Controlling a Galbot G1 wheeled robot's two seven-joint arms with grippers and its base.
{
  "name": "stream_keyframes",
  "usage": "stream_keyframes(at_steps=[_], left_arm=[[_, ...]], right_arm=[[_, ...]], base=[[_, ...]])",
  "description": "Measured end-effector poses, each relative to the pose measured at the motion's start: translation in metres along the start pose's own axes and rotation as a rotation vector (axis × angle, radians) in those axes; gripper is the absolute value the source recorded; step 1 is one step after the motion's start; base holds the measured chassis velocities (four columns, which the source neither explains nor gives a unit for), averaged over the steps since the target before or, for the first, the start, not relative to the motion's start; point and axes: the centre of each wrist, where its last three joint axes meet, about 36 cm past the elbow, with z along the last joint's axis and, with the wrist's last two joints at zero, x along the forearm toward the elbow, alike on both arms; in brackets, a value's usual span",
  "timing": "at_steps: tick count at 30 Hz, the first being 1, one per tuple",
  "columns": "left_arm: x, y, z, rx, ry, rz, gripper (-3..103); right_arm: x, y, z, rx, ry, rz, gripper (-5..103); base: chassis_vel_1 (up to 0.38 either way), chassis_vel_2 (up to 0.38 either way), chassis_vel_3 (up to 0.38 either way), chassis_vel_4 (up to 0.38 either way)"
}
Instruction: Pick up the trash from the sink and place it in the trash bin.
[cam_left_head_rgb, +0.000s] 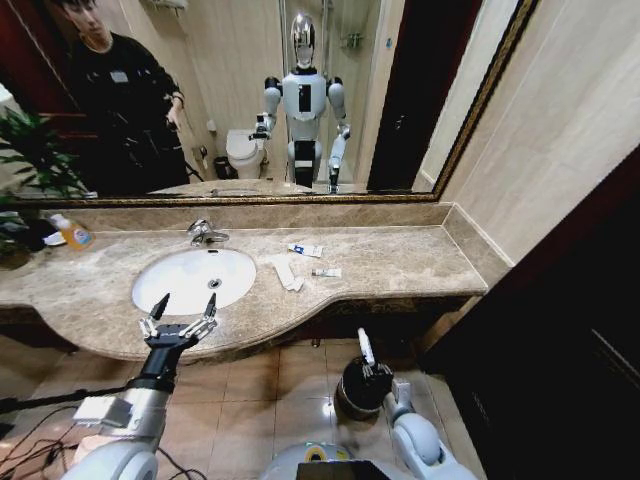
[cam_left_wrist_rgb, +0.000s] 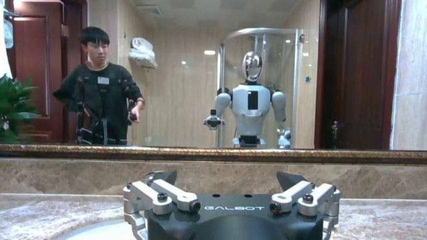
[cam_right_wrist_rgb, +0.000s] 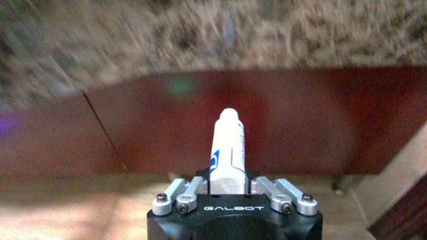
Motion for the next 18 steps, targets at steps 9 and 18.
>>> stream_keyframes(at_steps=[9,18], left_arm=[[0.000,0.000,0.000,0.000,0.000,0.000,100],[0.000,0.000,0.000,0.000,0.000,0.000,100]], right_arm=[[-0.019,-0.017,0.059,0.055,0.049,0.031,28],[-0.038,-0.020,0.101,0.054,0.101,0.008,28]], base=[[0.000,0.000,0.000,0.000],[0.000,0.000,0.000,0.000]])
